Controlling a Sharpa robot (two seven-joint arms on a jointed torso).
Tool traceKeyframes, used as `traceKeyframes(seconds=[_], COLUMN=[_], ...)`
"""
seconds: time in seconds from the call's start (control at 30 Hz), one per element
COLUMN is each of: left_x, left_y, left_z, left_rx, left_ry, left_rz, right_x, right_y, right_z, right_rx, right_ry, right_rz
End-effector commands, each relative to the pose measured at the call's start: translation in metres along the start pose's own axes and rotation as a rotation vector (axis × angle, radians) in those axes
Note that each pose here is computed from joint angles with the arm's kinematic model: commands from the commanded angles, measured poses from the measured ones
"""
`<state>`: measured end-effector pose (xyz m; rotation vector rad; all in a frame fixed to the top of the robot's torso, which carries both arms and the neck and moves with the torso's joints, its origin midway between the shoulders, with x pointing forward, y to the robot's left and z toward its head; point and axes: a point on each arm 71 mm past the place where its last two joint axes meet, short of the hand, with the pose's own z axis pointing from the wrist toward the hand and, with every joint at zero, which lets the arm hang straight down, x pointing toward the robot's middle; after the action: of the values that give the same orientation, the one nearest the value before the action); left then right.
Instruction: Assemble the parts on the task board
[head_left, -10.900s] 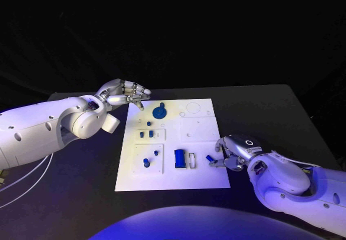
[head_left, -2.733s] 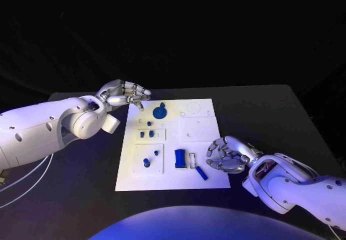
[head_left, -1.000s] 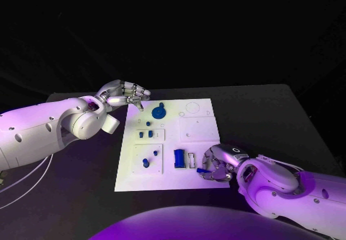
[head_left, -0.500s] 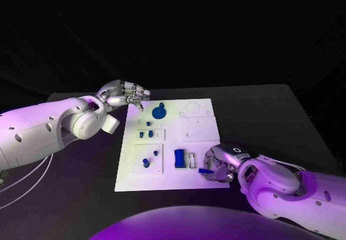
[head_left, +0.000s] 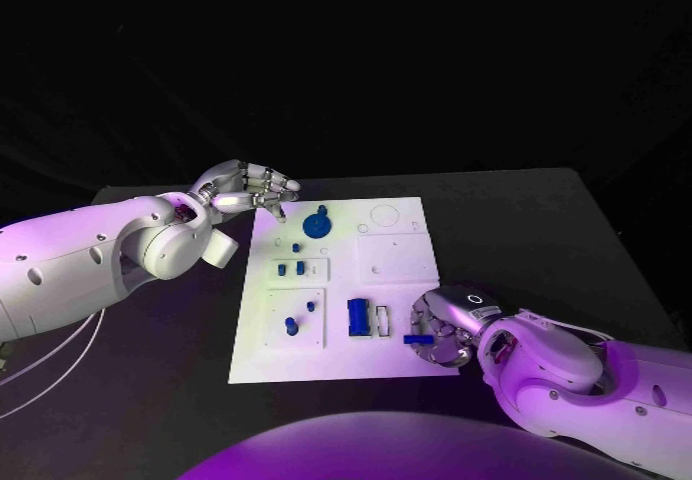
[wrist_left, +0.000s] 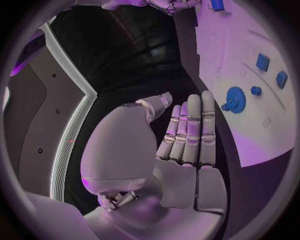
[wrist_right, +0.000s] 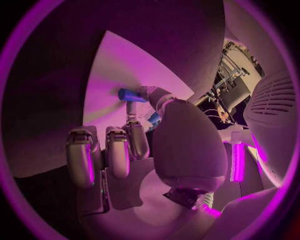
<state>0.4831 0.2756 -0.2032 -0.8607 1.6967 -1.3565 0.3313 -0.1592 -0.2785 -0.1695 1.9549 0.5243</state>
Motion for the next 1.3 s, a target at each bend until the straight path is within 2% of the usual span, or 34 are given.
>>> traceKeyframes(seconds=[0.03, 0.5, 0.8, 1.07, 1.3], left_x=[0.0019, 0.0022, 0.0026, 0.0036, 0.0040], left_y=[-0.0011, -0.0012, -0.0013, -0.0014, -0.0015], left_z=[0.0006, 0.0007, 0.0010, 0.0015, 0.0018], left_rx=[0.007, 0.008, 0.008, 0.009, 0.009], left_ry=[0.012, 0.013, 0.014, 0.017, 0.019], left_rz=[-0.003, -0.004, -0.004, -0.005, -0.005], right_x=[0.000, -0.008, -0.012, -0.008, -0.003], right_y=[-0.003, -0.001, -0.003, -0.007, -0.007], right_z=[-0.001, -0.002, 0.001, 0.012, 0.019], right_rx=[0.019, 0.016, 0.053, 0.153, 0.207], right_ry=[-0.018, -0.082, -0.120, -0.077, -0.025], right_rz=[-0.016, 0.038, 0.142, 0.336, 0.464])
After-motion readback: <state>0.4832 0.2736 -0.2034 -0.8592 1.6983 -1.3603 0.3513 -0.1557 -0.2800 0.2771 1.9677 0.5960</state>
